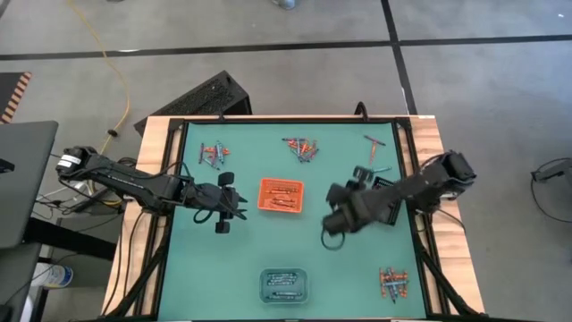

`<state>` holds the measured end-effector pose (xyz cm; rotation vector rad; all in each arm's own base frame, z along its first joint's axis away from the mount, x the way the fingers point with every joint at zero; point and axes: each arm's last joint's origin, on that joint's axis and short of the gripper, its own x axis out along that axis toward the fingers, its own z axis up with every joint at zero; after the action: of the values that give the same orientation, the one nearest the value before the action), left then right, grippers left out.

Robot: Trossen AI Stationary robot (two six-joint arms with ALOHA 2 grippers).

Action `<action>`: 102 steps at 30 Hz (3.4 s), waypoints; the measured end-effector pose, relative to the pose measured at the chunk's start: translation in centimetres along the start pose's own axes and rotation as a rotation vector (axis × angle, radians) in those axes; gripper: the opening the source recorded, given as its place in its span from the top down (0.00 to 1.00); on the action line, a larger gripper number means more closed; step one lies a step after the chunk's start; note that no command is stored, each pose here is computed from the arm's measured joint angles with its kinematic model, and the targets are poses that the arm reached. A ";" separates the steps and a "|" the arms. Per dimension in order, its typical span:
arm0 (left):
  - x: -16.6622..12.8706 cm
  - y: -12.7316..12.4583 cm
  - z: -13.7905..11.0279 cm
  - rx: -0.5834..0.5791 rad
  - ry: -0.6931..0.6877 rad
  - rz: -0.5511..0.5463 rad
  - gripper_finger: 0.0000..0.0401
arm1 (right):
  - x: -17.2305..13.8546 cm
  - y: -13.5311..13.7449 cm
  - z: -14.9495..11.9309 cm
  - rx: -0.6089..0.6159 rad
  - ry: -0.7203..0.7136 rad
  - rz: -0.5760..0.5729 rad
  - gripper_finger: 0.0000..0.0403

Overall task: Sort crayons
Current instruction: Put the orange crayon into the orange bin

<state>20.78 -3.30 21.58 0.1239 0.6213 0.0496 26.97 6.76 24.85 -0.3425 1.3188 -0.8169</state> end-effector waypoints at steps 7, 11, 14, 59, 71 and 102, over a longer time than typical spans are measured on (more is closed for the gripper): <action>0.0 0.0 0.0 0.019 0.001 0.002 0.72 | 7.4 -4.6 0.9 0.021 0.243 -0.097 0.77; 0.0 0.0 0.0 0.021 0.001 0.003 0.72 | 11.5 -7.6 0.5 0.070 0.370 -0.096 0.77; 0.0 0.0 0.0 0.038 0.003 0.003 0.72 | 14.1 -10.0 -0.3 0.140 0.434 -0.069 0.77; 0.1 0.0 -0.1 0.030 0.014 0.011 0.72 | 25.4 -18.2 -7.9 1.016 0.400 0.316 0.68; 0.1 0.0 -0.4 0.036 0.038 0.005 0.72 | 25.2 -16.9 -8.1 1.123 0.453 0.264 0.68; -0.1 -0.6 -0.4 0.056 0.035 -0.022 0.72 | 25.6 -13.4 -7.2 1.160 0.501 0.222 0.78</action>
<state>20.48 -3.85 21.23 0.1710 0.6592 0.0133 16.44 -18.65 13.39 0.9559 1.0814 -1.3712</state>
